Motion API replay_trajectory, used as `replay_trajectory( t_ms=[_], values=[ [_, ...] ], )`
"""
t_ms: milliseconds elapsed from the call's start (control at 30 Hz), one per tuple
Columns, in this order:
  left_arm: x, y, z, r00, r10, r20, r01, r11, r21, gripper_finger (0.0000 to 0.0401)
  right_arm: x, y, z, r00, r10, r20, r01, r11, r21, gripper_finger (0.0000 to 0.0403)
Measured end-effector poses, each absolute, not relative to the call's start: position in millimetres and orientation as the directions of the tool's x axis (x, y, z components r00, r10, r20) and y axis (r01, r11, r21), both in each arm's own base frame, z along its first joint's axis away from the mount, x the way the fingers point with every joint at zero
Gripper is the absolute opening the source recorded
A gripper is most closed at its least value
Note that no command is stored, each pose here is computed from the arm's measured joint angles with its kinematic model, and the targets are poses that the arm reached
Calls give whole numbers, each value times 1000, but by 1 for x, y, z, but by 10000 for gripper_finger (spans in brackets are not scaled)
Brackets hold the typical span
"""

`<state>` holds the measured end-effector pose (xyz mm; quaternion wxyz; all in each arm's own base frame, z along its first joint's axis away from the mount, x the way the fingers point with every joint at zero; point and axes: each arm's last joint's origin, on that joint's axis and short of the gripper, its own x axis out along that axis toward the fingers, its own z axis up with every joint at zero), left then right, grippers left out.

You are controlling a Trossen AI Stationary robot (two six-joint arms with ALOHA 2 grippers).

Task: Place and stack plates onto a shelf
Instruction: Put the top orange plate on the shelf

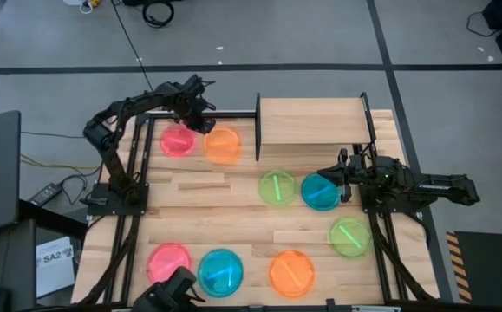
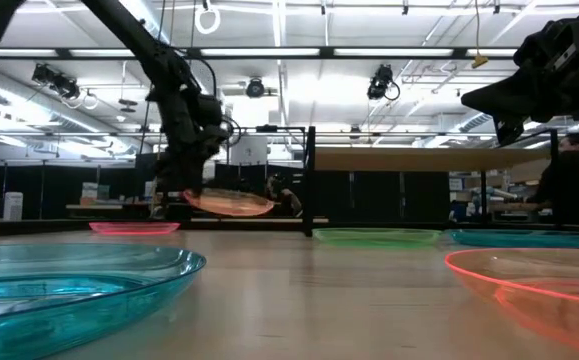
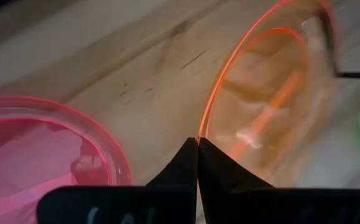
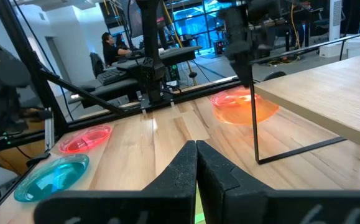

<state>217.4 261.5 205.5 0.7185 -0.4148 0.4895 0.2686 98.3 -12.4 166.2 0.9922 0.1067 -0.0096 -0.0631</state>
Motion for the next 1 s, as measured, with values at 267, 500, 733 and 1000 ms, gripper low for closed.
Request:
replay_trajectory(
  t_ms=[267,500,733,1000],
  values=[
    [196,249,253,444,76,-893,-780,523,-343,4,98,-12,166,992,-127,5,123,969,213,12],
    [179,233,287,491,146,-859,-768,538,-348,4,98,-12,166,992,-127,6,123,969,213,12],
    [171,219,308,564,156,-811,-727,559,-398,4,98,-13,172,989,-134,62,115,962,246,12],
    [172,206,318,621,112,-776,-669,592,-450,4,96,-12,186,969,-132,208,62,949,310,47]
  ],
)
